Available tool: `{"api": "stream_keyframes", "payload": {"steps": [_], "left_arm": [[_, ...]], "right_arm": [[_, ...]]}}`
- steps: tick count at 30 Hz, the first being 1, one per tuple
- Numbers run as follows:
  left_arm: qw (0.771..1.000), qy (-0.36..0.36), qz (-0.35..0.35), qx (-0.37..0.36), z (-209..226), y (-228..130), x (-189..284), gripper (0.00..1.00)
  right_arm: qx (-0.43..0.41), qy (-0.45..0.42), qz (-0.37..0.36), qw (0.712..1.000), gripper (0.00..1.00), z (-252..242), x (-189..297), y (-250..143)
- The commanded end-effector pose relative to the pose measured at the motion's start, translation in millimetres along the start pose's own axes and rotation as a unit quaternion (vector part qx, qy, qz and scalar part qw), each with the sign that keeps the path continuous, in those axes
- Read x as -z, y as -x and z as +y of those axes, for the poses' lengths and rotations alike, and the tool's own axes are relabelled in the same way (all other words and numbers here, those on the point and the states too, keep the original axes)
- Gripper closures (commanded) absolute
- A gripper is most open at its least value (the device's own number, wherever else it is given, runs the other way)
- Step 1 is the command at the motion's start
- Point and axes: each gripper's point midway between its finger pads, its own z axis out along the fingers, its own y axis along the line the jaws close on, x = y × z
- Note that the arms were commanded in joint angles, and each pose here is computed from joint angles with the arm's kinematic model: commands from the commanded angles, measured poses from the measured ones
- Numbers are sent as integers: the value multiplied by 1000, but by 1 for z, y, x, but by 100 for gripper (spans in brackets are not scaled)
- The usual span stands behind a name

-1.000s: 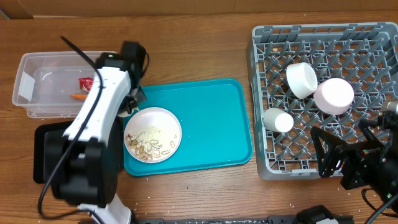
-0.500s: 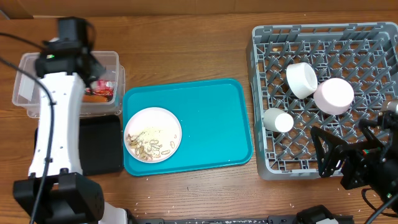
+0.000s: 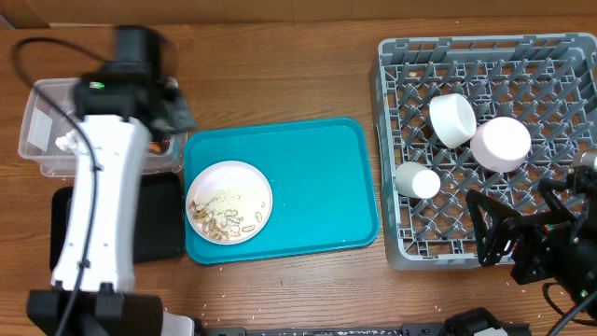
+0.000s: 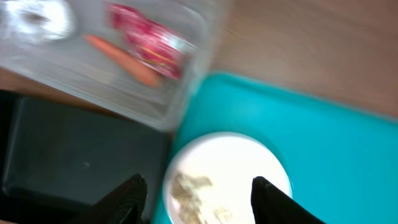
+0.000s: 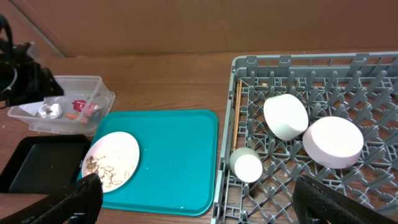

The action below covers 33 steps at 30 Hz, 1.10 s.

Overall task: Sort waste into correct bins and load items into the dishwasher
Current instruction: 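Drop the white tissue into the clear bin with the left gripper, then grasp the rim of the white plate with the left gripper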

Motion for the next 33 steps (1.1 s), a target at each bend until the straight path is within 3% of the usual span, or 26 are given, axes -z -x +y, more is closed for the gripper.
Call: {"api": "stream_keyframes", "payload": {"steps": [1, 8, 13, 20, 24, 29, 33], "left_arm": [[998, -33, 5, -58, -51, -31, 20, 44], [988, 27, 54, -139, -103, -115, -36, 47], [980, 45, 77, -180, -129, -157, -82, 62], [971, 116, 102, -182, -126, -186, -135, 62], [967, 168, 102, -163, -110, -188, -152, 66], [965, 178, 103, -163, -108, -189, -163, 66], [965, 177, 107, -162, -109, -191, -166, 89]], "right_arm": [[0, -1, -5, 1000, 0, 0, 1, 2], [0, -1, -5, 1000, 0, 0, 1, 2], [0, -1, -5, 1000, 0, 0, 1, 2], [0, -1, -5, 1000, 0, 0, 1, 2], [0, -1, -5, 1000, 0, 0, 1, 2], [0, -1, -5, 1000, 0, 0, 1, 2], [0, -1, -5, 1000, 0, 0, 1, 2]]}}
